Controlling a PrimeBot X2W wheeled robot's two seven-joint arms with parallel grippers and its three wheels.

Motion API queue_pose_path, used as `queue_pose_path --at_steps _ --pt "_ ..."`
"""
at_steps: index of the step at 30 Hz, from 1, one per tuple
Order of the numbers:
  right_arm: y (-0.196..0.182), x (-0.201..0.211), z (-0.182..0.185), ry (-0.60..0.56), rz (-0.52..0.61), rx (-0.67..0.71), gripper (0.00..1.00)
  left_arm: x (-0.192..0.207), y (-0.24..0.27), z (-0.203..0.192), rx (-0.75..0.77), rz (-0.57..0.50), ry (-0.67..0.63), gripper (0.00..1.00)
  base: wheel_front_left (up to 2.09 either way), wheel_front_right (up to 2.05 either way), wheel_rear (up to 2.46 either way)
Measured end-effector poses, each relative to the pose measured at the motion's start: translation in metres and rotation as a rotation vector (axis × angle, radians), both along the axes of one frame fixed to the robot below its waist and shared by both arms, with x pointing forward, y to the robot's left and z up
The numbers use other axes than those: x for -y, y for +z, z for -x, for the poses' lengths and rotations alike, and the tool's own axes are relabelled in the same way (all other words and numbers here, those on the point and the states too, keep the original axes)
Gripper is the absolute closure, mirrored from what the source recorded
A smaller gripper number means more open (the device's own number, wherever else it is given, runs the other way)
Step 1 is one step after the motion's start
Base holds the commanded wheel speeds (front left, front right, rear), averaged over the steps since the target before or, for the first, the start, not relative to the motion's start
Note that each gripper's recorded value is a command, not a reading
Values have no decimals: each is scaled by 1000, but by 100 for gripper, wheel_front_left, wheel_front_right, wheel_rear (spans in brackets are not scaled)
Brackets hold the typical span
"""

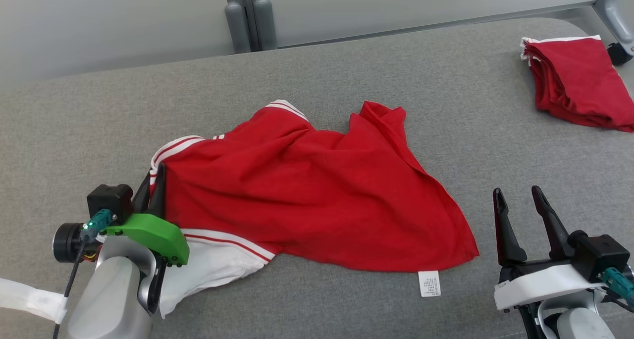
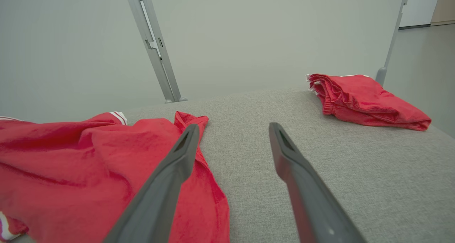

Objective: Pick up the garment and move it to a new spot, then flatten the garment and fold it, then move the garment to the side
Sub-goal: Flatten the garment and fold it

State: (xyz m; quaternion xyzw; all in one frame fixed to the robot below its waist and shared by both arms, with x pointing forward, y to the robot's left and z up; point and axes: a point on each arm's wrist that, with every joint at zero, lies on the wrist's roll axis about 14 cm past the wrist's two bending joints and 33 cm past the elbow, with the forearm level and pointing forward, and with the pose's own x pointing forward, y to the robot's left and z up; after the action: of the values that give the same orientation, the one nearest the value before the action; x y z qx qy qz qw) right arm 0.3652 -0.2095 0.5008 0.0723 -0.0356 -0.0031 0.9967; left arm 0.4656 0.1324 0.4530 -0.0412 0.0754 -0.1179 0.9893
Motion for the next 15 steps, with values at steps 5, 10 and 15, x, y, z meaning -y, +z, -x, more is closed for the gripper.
queue_pose_path --at_steps 5,10,15 --pt "0 0 1 0 -1 0 0 3 -3 3 1 -31 -13 0 0 0 0" --pt "4 -4 1 6 -7 12 0 -5 1 10 17 -19 21 0 0 0 0" --pt "10 -9 3 21 -8 32 0 -25 26 21 101 3 97 0 0 0 0"
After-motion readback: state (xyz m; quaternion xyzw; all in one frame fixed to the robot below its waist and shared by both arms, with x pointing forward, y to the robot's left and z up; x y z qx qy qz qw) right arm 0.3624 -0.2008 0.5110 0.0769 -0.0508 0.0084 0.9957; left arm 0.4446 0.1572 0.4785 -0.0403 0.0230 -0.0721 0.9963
